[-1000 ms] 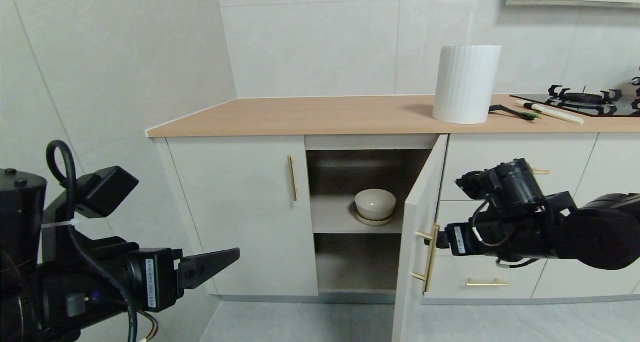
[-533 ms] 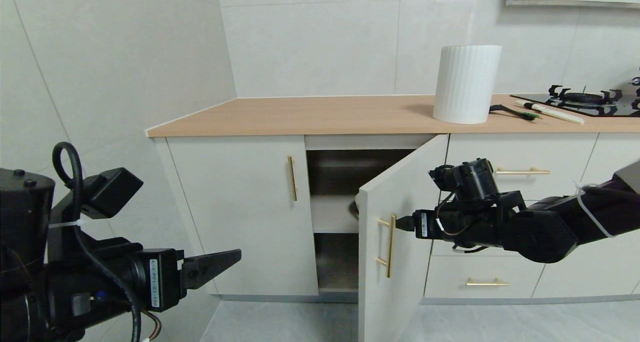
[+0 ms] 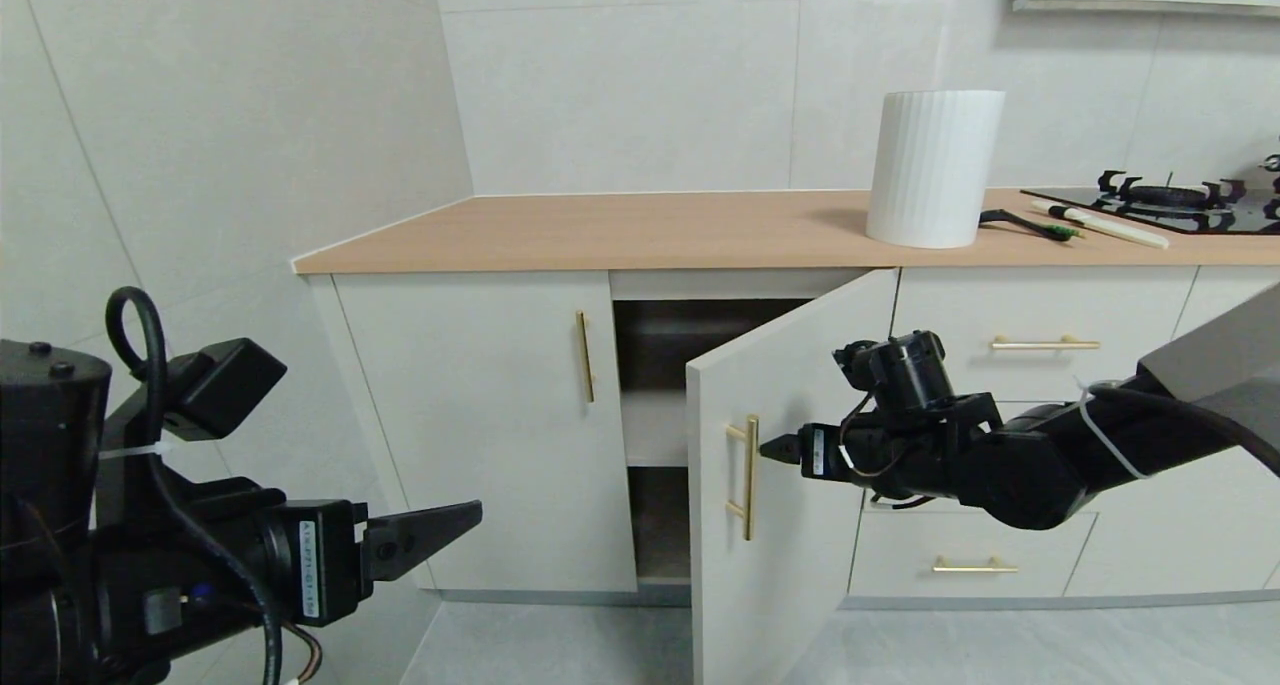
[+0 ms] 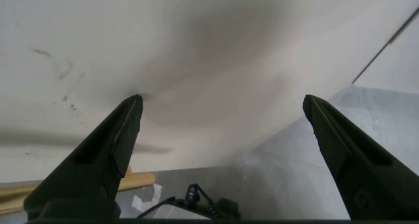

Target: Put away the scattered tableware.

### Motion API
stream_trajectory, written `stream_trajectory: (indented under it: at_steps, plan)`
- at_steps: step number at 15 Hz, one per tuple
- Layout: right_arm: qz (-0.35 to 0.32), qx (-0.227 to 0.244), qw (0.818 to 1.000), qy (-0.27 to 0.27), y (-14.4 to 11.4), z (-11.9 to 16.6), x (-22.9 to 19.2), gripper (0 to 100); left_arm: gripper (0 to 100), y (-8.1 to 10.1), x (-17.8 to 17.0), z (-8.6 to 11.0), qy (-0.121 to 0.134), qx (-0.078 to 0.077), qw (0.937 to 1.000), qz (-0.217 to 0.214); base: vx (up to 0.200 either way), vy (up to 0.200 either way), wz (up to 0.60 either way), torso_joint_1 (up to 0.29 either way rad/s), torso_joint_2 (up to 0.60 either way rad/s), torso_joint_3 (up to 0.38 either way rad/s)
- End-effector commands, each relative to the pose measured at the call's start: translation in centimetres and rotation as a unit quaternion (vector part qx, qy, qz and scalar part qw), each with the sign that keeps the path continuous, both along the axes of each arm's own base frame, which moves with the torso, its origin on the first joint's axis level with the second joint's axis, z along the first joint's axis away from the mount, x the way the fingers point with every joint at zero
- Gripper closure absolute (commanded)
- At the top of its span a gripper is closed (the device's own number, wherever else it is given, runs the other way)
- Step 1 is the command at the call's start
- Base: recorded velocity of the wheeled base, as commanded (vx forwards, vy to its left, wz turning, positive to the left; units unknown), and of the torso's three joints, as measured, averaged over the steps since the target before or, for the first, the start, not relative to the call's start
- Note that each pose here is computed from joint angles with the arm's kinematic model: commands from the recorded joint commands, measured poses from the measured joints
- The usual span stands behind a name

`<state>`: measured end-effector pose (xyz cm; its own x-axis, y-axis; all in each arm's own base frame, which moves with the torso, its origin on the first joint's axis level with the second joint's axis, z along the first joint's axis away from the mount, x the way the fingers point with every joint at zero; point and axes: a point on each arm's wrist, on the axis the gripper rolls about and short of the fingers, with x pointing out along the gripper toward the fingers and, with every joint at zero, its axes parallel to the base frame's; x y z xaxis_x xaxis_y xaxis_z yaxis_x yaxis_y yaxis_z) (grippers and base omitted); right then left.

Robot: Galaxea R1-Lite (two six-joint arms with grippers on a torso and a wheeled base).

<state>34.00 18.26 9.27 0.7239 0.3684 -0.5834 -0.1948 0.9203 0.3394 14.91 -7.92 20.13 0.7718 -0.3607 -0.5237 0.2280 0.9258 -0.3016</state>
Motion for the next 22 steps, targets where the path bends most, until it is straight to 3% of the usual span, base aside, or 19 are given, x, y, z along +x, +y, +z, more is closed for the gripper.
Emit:
stream_trajectory:
  at_steps: [1, 6, 9, 12, 16, 18, 22]
  plan:
    - [-0.001, -0.003, 1.0, 0.005, 0.3, -0.7, 0.4, 0, 0, 0.0, 0.0, 0.0, 0.001, 0.0, 1.0, 0.0, 0.0, 0.0, 0.0, 0.0, 0.0, 0.0]
    - [-0.016, 0.015, 1.0, 0.014, 1.2, -1.5, 1.5, 0, 0, 0.0, -0.1, 0.0, 0.004, -0.006, 0.9999, -0.012, 0.0, 0.0, 0.0, 0.0, 0.0, 0.0]
    - [-0.018, 0.019, 1.0, 0.015, 1.3, -1.7, 1.6, 0, 0, -0.1, -0.1, 0.0, 0.005, -0.006, 0.9999, -0.012, 0.2, 0.0, 0.0, 0.004, 0.0, 0.004]
    - [-0.048, 0.044, 0.998, 0.012, 1.9, -1.3, 2.3, 0, 0, -0.1, 0.0, 0.1, 0.01, -0.021, 0.9997, -0.004, 0.067, 0.0, 0.0, -0.001, 0.0, 0.001]
    - [-0.068, 0.073, 0.995, 0.016, 2.3, -1.2, 3.0, 0, 0, -0.1, -0.1, 0.1, 0.009, -0.021, 0.9997, -0.004, 0.0, 0.0, 0.0, 0.0, 0.0, 0.0]
    - [-0.107, 0.114, 0.988, 0.015, 3.0, -1.2, 4.3, 0, 0, 0.0, -0.1, 0.1, 0.007, -0.021, 0.9998, -0.003, 0.0, 0.0, 0.0, 0.0, 0.0, 0.0]
    - [-0.16, 0.144, 0.976, 0.007, 3.7, -2.1, 6.4, 0, 0, 0.0, -0.1, 0.2, 0.006, -0.021, 0.9998, -0.002, 0.0, 0.0, 0.0, 0.0, 0.0, 0.0]
